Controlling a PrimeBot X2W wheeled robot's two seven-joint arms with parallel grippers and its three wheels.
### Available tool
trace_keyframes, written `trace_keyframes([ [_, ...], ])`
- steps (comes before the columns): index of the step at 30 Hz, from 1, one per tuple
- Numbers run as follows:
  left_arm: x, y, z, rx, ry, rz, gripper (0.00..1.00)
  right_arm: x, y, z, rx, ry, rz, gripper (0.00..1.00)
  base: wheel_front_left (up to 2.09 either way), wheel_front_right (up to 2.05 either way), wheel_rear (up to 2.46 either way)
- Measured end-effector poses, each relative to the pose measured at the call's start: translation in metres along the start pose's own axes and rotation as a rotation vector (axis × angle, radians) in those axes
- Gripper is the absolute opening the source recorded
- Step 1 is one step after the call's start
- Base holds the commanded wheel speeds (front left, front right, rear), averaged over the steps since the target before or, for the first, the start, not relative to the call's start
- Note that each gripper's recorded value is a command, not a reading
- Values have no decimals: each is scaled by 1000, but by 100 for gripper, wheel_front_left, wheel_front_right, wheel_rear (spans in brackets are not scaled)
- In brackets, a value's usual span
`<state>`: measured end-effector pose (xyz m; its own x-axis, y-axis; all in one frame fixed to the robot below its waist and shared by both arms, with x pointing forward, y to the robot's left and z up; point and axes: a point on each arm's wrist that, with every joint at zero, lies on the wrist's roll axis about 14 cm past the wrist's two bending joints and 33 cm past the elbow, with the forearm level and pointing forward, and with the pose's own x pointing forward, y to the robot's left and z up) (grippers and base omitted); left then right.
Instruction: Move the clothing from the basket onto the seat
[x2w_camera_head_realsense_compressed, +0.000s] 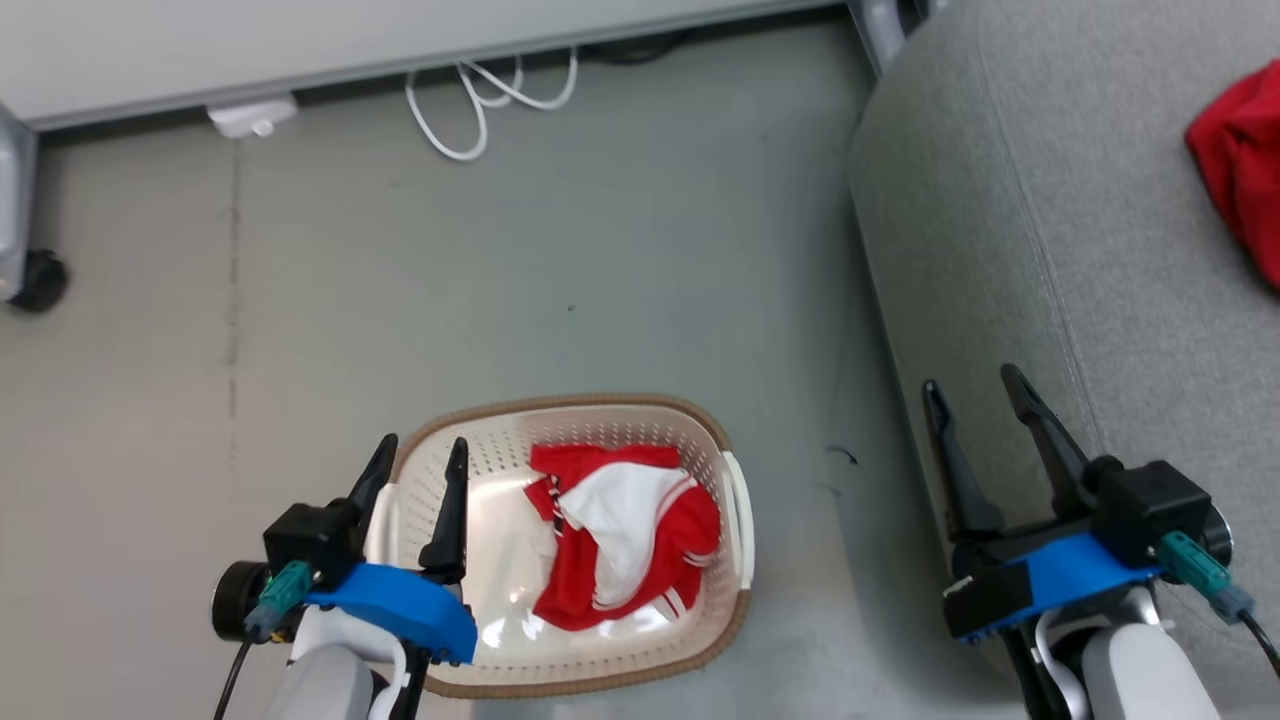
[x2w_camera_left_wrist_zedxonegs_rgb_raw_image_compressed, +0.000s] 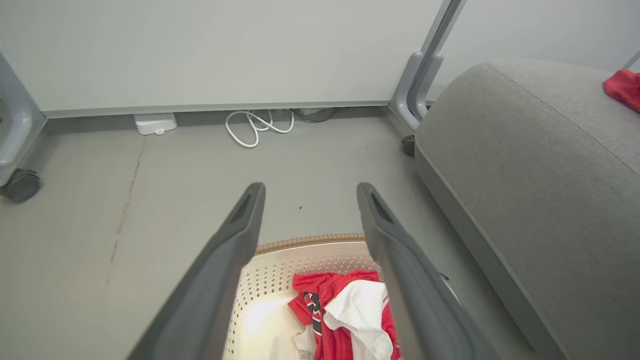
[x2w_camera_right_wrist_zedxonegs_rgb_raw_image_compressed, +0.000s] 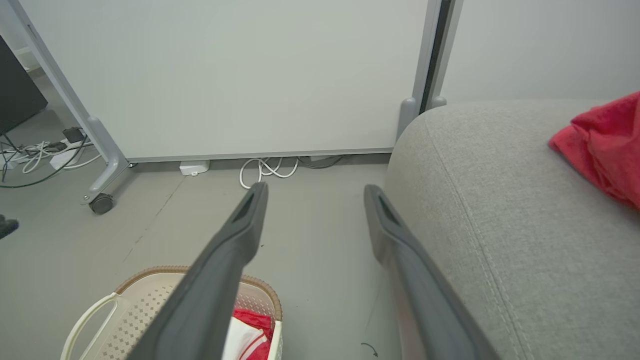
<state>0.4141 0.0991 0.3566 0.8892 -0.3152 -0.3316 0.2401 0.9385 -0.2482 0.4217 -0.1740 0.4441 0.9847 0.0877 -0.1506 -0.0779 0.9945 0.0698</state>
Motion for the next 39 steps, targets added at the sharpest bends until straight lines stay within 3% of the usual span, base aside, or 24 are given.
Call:
trace_keyframes([
  [12, 44, -44, -109, -52, 356, -177, 100, 8, -17, -48, 21, 103, -43, 100, 0, 0, 0],
  [24, 44, -50, -202, -53, 726, -233, 100, 14, -30, -86, 23, 184, -71, 100, 0, 0, 0],
  [39, 57, -58, -240, -113, 860, -232, 100, 23, -31, -116, 43, 236, -69, 100, 0, 0, 0],
])
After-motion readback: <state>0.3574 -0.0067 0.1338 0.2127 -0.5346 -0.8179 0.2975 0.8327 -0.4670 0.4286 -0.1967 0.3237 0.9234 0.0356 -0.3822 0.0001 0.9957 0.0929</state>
